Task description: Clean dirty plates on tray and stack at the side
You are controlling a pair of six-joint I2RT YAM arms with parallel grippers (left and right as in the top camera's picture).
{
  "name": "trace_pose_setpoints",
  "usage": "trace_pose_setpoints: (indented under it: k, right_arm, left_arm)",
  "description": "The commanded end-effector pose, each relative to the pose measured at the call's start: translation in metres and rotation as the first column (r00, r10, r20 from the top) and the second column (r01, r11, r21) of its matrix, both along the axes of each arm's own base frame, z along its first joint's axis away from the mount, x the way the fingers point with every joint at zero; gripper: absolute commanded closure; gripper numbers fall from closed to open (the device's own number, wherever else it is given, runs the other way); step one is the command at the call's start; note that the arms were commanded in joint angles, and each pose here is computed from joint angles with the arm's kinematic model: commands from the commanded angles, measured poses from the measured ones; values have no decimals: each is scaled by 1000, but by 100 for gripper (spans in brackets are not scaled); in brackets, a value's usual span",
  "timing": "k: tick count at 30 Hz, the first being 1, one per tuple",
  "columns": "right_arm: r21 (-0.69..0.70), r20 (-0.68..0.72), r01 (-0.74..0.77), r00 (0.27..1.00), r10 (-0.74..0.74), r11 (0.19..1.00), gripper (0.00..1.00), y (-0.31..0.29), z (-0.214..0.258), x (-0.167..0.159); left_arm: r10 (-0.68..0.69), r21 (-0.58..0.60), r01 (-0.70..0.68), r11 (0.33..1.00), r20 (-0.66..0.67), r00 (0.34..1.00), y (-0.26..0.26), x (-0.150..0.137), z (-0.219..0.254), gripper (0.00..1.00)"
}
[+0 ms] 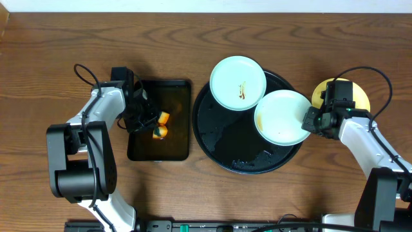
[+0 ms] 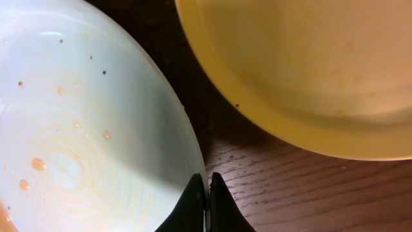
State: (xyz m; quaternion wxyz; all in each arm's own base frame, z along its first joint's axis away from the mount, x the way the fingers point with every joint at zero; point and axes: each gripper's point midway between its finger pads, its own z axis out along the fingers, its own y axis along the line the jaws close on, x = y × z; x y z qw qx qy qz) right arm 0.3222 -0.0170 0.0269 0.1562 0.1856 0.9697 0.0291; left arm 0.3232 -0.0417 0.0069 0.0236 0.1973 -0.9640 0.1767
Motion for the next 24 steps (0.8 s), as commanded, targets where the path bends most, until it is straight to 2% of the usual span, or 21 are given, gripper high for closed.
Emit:
trace_pose_setpoints:
  k: [1,13,19,24]
  right_arm:
    - [-4,18,4,1000,-4,1000,99,-2,6,1]
    - [-151,271,-109,951,147,982,99,-10,92,15]
    - [-287,326,-103,925,198,952,99,-25,122,13]
    - [-368,375,-150,879,294,918,99,-22,147,16]
  left_arm:
    - [-14,11,15,1000,-34,999,2,-8,-9,93]
    - [-14,11,15,1000,-34,999,2,-7,-9,93]
    - [-15,11,15,1000,-33,999,2,-7,-9,93]
    - [-14,11,15,1000,-33,999,2,-7,-9,93]
